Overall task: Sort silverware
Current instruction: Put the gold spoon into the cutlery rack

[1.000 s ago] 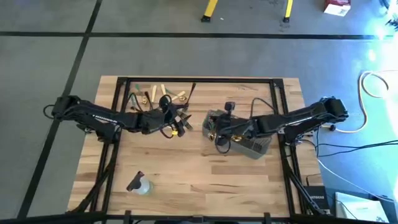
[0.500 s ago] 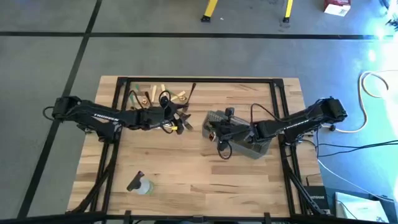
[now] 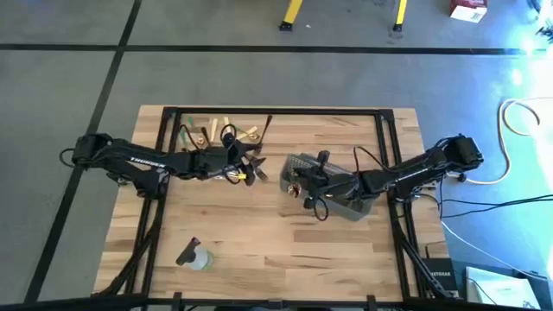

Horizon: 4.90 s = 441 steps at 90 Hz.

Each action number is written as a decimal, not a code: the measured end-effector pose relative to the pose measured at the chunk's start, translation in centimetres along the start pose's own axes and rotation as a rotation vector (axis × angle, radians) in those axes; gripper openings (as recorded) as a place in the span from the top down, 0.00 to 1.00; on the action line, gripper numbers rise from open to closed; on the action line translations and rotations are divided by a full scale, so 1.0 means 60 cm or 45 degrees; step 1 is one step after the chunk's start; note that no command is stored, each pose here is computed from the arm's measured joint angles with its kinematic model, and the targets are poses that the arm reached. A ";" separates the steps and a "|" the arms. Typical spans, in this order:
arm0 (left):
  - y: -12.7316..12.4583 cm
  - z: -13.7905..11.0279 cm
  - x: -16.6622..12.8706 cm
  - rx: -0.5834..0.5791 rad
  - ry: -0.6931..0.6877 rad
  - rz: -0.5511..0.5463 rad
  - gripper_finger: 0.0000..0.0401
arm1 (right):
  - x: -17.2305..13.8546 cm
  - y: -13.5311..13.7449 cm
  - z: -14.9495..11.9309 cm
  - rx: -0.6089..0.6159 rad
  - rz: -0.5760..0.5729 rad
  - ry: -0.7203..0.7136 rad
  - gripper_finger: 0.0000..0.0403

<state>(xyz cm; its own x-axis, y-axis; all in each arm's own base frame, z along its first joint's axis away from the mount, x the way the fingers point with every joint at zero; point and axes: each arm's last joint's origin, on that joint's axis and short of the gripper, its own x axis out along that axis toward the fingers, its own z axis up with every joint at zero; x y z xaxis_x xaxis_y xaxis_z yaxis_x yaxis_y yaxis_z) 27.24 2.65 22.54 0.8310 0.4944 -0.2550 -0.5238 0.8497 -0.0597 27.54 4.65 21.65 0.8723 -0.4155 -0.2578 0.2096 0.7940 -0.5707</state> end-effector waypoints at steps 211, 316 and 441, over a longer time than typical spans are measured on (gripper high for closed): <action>-0.116 0.049 0.066 0.842 -0.041 -0.648 1.00 | -0.069 -0.019 0.035 0.245 0.102 0.222 1.00; -0.121 0.047 0.104 0.754 0.085 -0.634 1.00 | -0.064 -0.012 0.033 0.273 0.227 0.226 1.00; -0.103 0.059 0.115 0.743 0.020 -0.548 1.00 | -0.021 -0.026 0.025 0.404 0.377 0.197 1.00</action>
<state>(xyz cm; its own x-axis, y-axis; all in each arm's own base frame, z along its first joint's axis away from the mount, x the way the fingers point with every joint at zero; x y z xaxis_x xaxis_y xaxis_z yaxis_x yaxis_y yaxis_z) 36.90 1.46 24.58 0.9359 0.0951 -0.3391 0.0379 0.9301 0.3654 26.79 4.61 24.01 0.8439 -0.1925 -0.5007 0.1071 0.9751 -0.1943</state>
